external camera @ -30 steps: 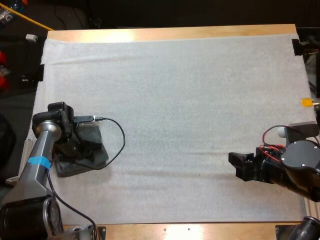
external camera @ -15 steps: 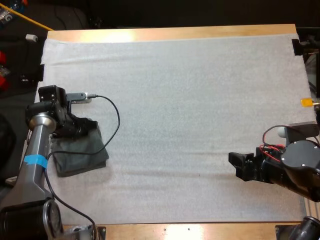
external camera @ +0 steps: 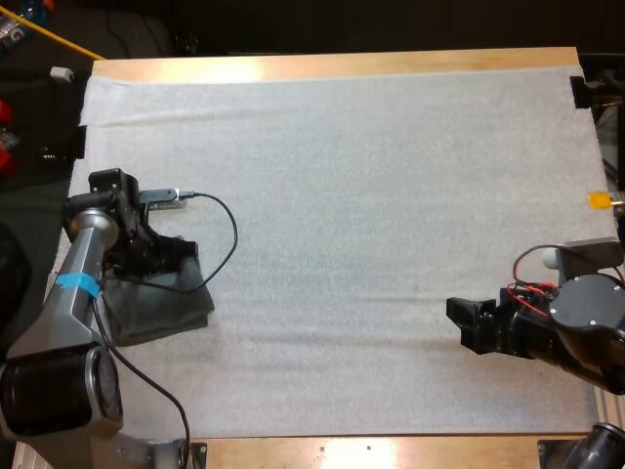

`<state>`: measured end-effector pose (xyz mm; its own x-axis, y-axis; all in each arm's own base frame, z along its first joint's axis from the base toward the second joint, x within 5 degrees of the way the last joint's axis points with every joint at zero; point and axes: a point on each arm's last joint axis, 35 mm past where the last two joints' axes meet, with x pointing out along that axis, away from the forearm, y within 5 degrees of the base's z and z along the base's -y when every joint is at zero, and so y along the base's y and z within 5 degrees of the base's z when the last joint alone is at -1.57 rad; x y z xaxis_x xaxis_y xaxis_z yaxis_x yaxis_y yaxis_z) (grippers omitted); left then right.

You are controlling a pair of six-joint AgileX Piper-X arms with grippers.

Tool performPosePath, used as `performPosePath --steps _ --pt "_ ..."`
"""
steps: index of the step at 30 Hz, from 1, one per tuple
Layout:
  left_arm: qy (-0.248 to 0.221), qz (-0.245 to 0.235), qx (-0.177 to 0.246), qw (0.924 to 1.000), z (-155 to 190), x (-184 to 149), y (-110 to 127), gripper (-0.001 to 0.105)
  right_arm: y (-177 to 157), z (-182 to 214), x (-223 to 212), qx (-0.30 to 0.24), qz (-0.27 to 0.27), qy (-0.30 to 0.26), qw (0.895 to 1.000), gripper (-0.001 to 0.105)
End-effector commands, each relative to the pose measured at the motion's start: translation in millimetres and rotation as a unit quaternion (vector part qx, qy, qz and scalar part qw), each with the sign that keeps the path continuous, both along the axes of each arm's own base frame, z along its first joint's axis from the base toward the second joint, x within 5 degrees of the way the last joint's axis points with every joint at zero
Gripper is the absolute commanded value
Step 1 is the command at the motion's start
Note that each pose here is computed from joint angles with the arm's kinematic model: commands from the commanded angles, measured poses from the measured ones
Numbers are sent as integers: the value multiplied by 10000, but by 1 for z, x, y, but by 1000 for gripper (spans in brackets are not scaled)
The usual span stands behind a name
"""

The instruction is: Pick towel from pile, fold and stack

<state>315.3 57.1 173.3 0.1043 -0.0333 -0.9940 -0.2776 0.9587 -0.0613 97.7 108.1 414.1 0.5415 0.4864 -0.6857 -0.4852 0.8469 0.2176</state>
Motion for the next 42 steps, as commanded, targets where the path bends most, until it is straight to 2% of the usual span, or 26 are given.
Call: performPosePath --steps 1,5,10,16,22,26,32,37,42 --pt "-170 -11 -73 9998 15 1 -2 58 -1 2 0 6 36 -32 10000 70" --pt "-779 -33 31 9970 54 1 -2 58 0 2 0 30 37 -55 10000 70" --pt "-1673 -78 65 9859 109 -15 -6 58 3 7 3 212 112 -314 9992 70" --pt "-2296 -126 86 9732 151 -43 -12 58 7 14 7 359 245 -691 9967 70" --pt "-2682 -235 -99 9630 181 -74 -19 58 17 16 17 422 261 -961 9941 70" --pt "-2897 -293 -172 9565 195 -93 -24 58 28 13 26 272 378 -1080 9931 70" --pt "-3157 -410 -242 9476 212 -118 -32 58 36 2 53 34 121 -1034 9946 70" --pt "-3411 -821 -328 9359 223 -132 -50 58 20 -4 79 -81 -105 -946 9954 70" --pt "-3510 -1133 -366 9288 229 -145 -60 58 -9 -3 92 -295 -660 -1008 9923 70"
